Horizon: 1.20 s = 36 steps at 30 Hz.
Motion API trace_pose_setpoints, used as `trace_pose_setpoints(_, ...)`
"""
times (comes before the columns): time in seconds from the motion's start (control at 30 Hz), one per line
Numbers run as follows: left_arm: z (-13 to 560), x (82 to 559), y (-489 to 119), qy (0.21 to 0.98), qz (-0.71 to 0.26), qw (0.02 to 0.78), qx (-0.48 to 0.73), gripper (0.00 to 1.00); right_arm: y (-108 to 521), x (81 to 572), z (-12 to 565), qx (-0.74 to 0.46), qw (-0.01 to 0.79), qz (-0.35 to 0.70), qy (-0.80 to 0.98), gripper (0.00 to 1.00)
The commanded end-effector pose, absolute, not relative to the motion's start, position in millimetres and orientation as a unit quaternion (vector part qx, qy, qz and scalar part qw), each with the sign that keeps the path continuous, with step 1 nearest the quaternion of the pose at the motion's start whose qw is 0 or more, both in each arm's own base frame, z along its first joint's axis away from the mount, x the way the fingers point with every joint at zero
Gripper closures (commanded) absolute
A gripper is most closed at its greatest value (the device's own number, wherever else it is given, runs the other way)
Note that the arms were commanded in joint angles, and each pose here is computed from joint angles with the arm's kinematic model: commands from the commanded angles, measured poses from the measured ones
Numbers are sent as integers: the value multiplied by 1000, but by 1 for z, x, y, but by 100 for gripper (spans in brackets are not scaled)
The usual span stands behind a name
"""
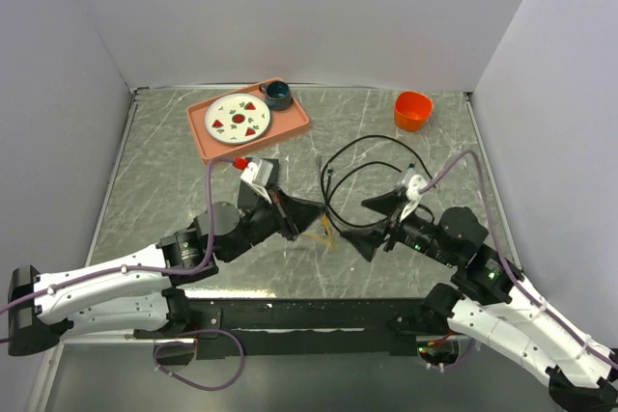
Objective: Insert the plug into the switch port
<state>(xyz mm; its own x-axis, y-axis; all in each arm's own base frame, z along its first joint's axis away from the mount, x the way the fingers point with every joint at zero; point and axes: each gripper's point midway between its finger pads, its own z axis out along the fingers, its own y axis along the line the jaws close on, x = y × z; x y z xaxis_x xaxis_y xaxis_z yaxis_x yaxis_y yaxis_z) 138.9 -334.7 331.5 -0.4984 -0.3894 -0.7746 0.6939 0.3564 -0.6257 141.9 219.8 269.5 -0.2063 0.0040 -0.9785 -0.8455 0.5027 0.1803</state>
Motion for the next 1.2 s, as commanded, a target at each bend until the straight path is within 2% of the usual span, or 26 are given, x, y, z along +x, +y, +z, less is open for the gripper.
trace_pose_setpoints(0.0,306,188,-295,744,-455,477,-108,99,197,182,302,-188,583,329,719,0)
trace_pose_setpoints(0.2,297,196,-287,756,-424,476,-146,99,228,182,306,-218,574,358,703,2)
trace_pose_setpoints(0.3,297,198,-285,756,-421,477,-154,99,238,184,307,-227,570,361,702,18)
trace_pose_setpoints(0.37,297,199,-286,758,-416,477,-157,99,247,181,307,-234,568,367,699,23)
trace_pose_setpoints(0.7,292,202,-301,774,-403,467,-143,99,283,180,299,-262,555,357,705,24)
trace_pose_setpoints(0.77,293,201,-302,773,-405,466,-143,99,282,183,300,-254,560,355,705,30)
trace_pose_setpoints(0.97,292,200,-304,772,-410,465,-138,99,285,186,298,-250,560,354,706,32)
trace_pose_setpoints(1.03,292,200,-305,774,-409,464,-136,99,290,185,296,-253,557,360,705,38)
trace_pose_setpoints(1.17,292,200,-306,775,-409,463,-133,99,297,187,290,-258,548,361,709,43)
